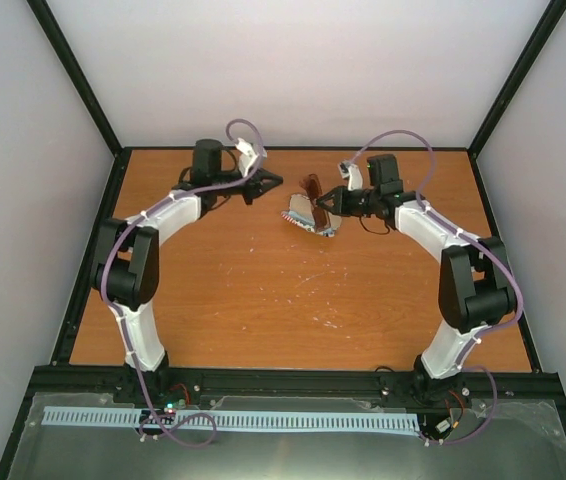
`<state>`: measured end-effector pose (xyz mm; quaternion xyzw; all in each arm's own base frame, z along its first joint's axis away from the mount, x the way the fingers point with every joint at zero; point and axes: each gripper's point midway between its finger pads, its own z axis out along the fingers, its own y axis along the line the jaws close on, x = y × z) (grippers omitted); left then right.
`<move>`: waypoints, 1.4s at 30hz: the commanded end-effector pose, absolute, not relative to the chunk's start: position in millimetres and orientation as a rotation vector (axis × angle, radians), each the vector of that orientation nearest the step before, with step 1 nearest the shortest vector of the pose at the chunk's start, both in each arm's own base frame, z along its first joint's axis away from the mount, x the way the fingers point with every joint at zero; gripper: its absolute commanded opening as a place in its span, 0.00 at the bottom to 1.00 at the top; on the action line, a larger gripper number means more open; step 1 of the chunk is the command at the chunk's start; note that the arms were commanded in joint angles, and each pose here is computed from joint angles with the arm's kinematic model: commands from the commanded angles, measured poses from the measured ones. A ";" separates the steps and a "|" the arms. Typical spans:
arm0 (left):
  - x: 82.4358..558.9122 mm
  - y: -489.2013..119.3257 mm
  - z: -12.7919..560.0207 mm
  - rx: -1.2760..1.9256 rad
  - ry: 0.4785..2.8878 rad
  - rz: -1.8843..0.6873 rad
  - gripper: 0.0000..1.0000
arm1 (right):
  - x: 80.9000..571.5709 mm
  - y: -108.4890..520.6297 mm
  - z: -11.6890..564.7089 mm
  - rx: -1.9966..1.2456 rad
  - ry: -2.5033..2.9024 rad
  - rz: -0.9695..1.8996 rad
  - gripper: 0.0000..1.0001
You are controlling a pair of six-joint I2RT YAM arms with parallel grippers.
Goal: Organize the sunglasses
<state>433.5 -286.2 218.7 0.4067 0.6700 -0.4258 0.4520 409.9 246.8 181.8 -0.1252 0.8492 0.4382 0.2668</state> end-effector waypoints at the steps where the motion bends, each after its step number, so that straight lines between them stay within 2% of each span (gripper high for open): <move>1: 484.8 -260.3 207.4 0.977 1.738 -0.896 0.01 | 418.8 223.3 191.7 -0.229 2.262 1.098 0.03; 9: 552.7 -255.2 148.8 0.972 1.949 -0.752 0.01 | 412.6 205.7 199.0 -0.149 2.245 0.992 0.03; 15: 573.8 -258.0 123.6 1.020 1.977 -0.688 0.07 | 407.3 199.5 207.1 -0.126 2.226 0.964 0.03; 25: 561.2 -278.9 77.7 1.098 2.036 -0.690 0.11 | 394.8 192.4 207.7 -0.103 2.218 0.947 0.03; 42: 531.2 -307.2 52.7 1.166 2.088 -0.748 0.11 | 383.7 187.2 204.4 -0.073 2.222 0.942 0.03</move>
